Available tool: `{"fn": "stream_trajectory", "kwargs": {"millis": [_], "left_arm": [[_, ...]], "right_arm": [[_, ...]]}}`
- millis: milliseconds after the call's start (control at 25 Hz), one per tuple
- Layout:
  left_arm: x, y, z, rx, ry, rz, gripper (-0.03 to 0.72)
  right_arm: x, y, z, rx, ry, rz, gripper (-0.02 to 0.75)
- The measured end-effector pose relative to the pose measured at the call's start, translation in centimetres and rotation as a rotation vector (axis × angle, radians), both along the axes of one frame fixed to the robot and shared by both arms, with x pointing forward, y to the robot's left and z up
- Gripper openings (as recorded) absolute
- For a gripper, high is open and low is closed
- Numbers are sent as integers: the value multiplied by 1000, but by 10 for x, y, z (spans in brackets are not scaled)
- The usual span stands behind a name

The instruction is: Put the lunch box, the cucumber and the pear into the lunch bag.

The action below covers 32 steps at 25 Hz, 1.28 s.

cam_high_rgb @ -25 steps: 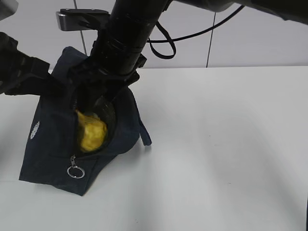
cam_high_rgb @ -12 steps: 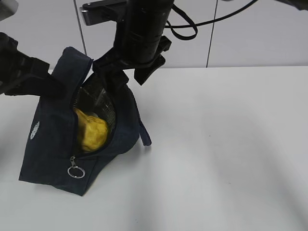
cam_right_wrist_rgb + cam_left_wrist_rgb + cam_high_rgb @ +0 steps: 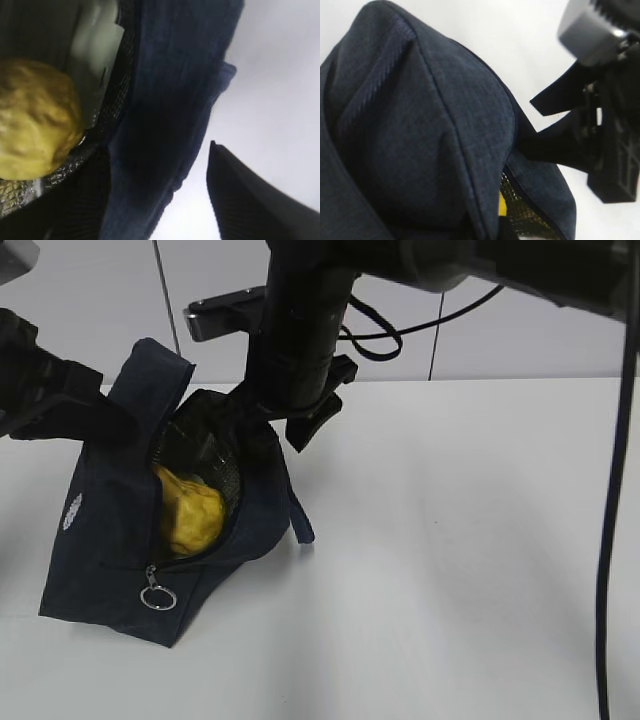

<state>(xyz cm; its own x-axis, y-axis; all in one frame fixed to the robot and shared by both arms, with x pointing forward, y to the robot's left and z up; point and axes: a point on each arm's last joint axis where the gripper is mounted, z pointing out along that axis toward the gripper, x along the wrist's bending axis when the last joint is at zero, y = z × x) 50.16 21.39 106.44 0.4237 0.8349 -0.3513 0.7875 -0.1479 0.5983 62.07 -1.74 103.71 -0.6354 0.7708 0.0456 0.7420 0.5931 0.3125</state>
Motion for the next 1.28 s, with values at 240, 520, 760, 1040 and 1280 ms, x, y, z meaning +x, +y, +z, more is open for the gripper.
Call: {"fn": "stream_trajectory", "kwargs": {"millis": [240, 520, 760, 1040, 1280], "left_arm": [[0, 0, 0, 0, 1, -1, 22], [-1, 1, -1, 17, 8, -14, 22], [-3, 0, -2, 19, 28, -31, 22], [-6, -5, -2, 14, 39, -54, 22], [-7, -33, -11, -8, 70, -104, 22]], "right_arm": [[2, 8, -23, 23, 75, 20, 401], [5, 5, -24, -16, 49, 20, 13], [-1, -3, 8, -7, -24, 18, 8], [-11, -17, 36, -39, -87, 17, 8], [-22, -35, 25, -93, -38, 11, 6]]}}
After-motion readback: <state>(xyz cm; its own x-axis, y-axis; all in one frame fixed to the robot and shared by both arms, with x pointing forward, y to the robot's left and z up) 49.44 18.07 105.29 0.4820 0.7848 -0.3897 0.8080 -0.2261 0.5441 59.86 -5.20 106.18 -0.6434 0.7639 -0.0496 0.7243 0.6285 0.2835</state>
